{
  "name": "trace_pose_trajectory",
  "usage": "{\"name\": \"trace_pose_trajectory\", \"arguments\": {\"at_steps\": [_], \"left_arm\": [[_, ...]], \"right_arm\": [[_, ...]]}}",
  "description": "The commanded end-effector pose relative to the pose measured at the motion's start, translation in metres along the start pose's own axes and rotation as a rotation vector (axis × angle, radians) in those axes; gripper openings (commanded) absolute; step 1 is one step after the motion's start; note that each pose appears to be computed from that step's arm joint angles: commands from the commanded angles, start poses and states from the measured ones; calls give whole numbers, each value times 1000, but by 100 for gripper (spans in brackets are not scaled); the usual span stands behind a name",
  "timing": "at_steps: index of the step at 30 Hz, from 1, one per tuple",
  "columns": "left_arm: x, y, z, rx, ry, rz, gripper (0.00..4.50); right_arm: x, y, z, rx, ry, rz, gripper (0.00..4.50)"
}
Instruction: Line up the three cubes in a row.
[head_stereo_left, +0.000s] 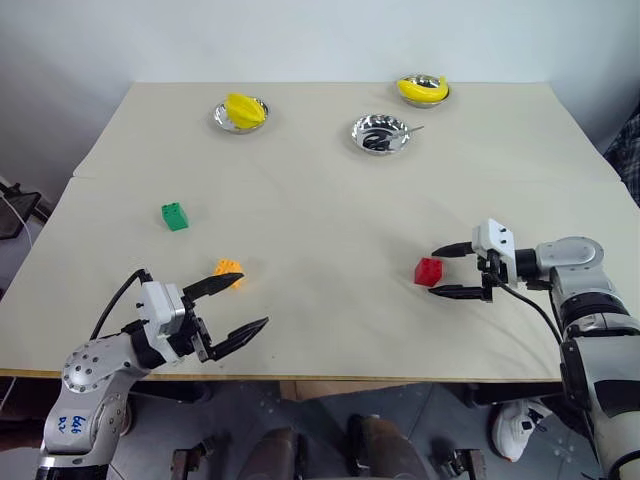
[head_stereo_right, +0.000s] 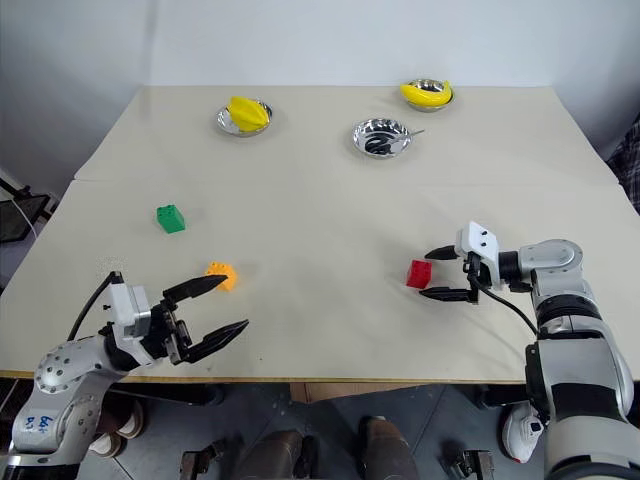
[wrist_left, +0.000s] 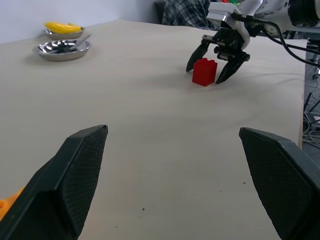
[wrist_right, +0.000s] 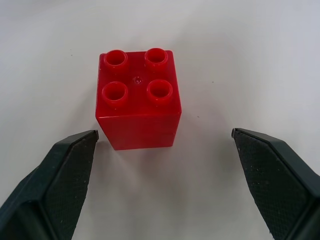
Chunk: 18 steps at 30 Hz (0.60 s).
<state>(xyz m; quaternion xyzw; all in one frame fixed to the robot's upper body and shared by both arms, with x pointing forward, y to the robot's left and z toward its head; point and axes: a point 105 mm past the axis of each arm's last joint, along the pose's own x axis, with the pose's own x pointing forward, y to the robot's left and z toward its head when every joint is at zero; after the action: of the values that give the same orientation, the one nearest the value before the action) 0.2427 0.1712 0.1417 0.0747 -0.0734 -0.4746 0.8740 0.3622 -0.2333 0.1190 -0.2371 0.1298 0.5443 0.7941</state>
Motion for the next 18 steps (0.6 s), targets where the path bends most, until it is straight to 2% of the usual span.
{"name": "trace_pose_trajectory", "arguments": {"at_steps": [1,18], "left_arm": [[2,-3,7,30,-15,-21,450],[4,-6,6,21,-19,-27,450]], "right_arm": [[-6,-7,4,-20,-5,-47,449],[-11,-11,-1,-16,40,-91,449]]}}
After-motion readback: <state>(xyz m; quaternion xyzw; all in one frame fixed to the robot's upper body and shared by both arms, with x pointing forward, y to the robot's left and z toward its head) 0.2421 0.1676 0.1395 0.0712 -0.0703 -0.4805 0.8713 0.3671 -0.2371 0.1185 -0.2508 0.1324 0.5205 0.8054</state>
